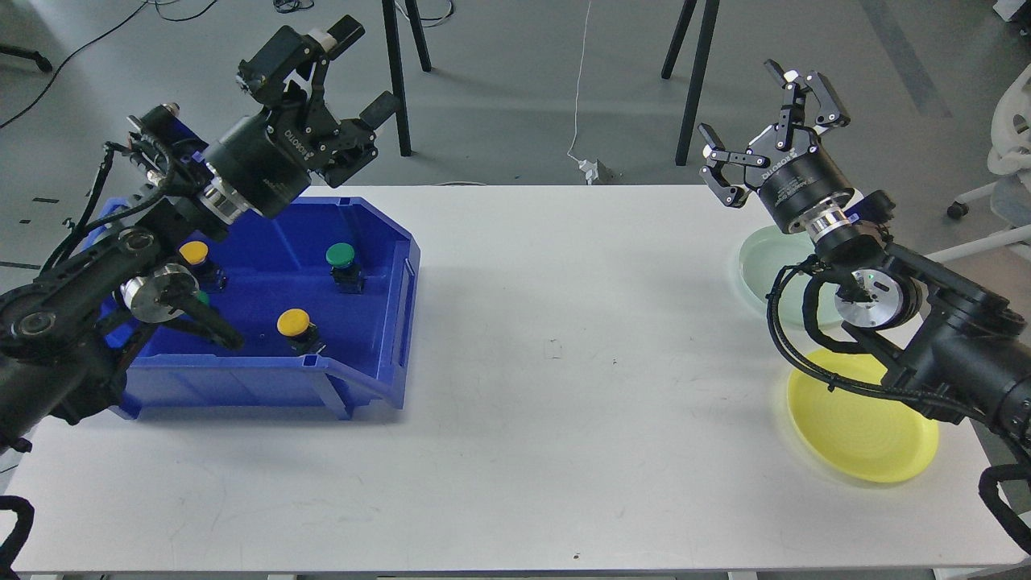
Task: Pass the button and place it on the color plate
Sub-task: 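Lower the left gripper into the blue bin toward a yellow button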
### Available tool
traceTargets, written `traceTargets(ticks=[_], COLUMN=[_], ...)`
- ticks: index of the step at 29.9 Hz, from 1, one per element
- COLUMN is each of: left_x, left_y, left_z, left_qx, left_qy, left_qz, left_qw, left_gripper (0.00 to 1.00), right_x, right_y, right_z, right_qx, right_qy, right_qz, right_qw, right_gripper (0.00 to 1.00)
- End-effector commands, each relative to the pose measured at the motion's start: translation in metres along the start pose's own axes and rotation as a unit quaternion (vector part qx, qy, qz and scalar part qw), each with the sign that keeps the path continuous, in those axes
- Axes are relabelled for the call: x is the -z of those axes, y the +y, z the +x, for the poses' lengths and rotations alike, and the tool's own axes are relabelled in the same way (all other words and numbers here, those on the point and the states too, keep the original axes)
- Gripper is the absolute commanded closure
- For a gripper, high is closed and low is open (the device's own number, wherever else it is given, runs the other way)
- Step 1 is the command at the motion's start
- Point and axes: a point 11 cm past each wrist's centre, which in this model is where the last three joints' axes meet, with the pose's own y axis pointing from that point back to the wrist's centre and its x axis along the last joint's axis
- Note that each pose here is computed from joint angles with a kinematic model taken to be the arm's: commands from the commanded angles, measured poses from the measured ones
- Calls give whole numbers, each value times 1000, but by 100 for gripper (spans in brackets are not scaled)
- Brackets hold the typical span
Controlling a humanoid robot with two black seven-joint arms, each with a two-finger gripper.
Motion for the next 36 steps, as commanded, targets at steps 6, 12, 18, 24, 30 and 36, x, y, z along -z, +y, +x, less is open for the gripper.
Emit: traceTargets(ticks=[6,12,18,24,30,36], left_x=[-4,-18,-73,-73,-88,-56], left_y=[3,-30,-52,-37,-20,11], left_z=[11,-21,-80,-66,-37,-24], left_qx=[-22,9,104,169,222,305], left_qy=[11,61,31,-187,-325,-439], left_qz=[-12,-75,-137,-1,138,270], left_qw=[1000,995,985,968,909,801], left_gripper=[0,0,0,0,0,0], right_x=[0,-1,-2,1,-1,-9], right_y=[0,1,4,7,10,18], right_z=[1,1,4,9,13,19], right_qx=[0,-1,-5,-11,-17,-26], right_qy=[2,1,0,4,3,0], right_qz=[-1,-2,-2,0,-2,-8], right_qw=[1000,1000,1000,1000,1000,1000], right_gripper=[1,1,1,1,1,1])
